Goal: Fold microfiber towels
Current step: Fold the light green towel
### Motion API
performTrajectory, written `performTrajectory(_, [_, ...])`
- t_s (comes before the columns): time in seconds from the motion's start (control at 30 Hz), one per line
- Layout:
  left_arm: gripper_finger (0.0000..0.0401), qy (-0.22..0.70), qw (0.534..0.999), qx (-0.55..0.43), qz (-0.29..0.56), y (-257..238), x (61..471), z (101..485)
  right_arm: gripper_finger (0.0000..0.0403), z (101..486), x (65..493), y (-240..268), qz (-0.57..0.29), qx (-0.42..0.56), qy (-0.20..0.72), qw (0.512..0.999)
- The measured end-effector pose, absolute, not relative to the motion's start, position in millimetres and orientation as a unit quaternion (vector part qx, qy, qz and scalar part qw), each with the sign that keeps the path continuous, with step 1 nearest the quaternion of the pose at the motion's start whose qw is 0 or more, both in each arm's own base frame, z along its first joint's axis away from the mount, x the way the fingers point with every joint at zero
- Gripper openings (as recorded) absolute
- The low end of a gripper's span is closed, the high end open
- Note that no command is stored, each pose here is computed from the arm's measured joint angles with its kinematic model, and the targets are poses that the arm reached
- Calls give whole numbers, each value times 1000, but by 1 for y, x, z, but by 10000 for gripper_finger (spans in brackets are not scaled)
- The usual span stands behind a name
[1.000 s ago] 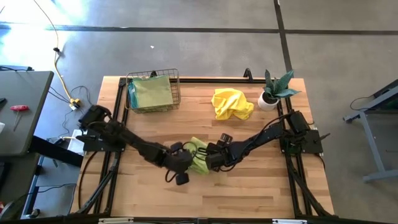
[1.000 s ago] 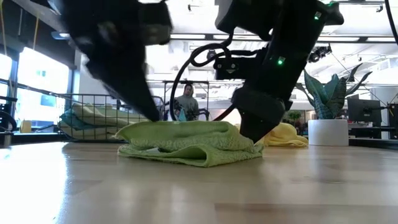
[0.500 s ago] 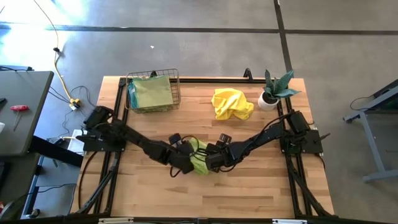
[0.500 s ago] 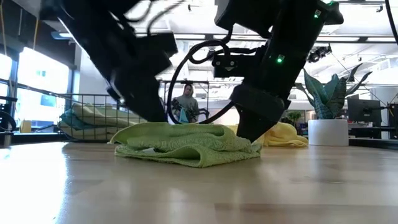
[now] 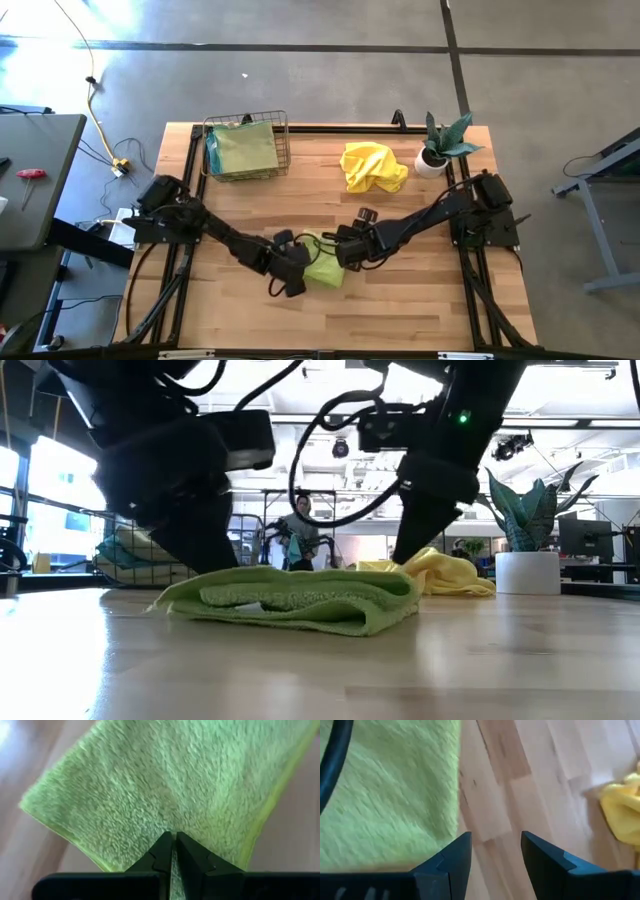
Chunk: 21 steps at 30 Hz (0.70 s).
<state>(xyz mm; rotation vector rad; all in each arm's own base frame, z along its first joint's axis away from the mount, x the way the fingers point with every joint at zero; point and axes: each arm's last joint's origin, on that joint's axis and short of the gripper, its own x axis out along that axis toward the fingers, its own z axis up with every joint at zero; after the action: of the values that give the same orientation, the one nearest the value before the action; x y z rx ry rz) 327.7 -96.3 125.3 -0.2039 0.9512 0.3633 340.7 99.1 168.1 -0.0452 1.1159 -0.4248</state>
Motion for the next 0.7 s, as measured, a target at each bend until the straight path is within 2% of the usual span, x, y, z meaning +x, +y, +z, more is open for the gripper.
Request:
performTrajectory(0.17, [19,451,869,-127,161,-104,328,124,165,181,322,94,-205,-41,570,795])
performTrajectory(0.33, [19,386,899,-161,133,-113,339,132,165,206,297,87,-251,-26,587,770])
performTrajectory(0.53, [19,316,927,-155,131,-112,350,142,165,228,283,96,-271,-14,545,794])
performTrajectory(0.7, [19,359,916,-123,128,-105,347,136,165,230,283,115,-257,10,506,824])
